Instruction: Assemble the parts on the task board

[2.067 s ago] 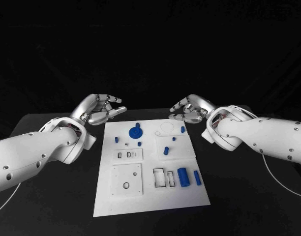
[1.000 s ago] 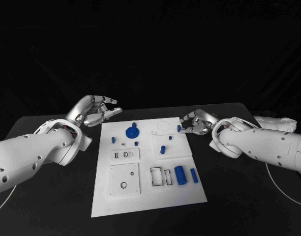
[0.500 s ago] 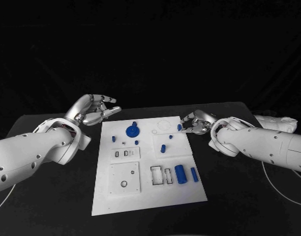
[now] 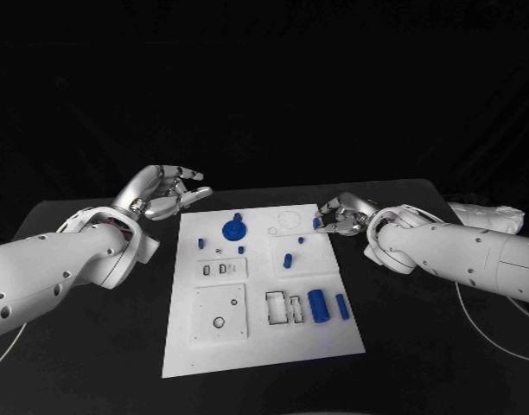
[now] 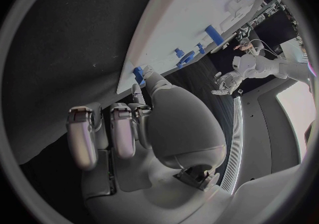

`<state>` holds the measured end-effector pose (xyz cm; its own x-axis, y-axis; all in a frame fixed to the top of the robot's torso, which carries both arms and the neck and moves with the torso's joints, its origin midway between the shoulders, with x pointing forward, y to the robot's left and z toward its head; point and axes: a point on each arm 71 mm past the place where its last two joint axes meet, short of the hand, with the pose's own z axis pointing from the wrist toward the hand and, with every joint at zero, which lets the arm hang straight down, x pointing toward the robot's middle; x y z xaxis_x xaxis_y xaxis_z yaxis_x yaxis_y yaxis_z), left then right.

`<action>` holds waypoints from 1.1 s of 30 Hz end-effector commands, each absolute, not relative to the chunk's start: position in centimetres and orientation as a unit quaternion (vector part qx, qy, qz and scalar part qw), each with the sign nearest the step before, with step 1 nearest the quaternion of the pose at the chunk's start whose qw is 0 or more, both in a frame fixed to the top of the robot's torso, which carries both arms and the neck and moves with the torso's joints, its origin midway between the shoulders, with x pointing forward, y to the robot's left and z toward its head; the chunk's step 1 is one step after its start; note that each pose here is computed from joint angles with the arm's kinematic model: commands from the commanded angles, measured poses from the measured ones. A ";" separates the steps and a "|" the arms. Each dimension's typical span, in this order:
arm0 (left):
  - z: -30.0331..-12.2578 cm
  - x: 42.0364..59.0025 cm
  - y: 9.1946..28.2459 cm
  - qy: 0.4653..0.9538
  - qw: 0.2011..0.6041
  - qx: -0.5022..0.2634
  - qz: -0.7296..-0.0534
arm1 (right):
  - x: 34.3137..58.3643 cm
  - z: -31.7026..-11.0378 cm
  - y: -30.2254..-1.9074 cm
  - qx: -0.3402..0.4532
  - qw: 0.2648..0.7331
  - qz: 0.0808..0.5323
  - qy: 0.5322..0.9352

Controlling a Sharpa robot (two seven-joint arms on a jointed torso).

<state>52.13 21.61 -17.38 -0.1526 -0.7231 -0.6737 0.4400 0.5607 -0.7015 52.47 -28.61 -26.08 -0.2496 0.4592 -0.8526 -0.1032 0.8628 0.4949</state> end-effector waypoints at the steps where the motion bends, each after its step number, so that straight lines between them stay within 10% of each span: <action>1: -17.3 52.0 21.4 0.607 0.638 -0.112 -0.460 | 52.5 -26.2 -28.5 0.115 0.595 0.233 0.760; 33: -17.3 51.9 21.7 0.607 0.639 -0.113 -0.459 | 52.6 -26.4 -28.1 0.113 0.593 0.226 0.764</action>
<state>52.01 21.92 -17.36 -0.1506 -0.7237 -0.6735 0.4375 0.5621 -0.7019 52.68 -28.11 -26.22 -0.2593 0.4551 -0.8518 -0.0955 0.8656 0.4916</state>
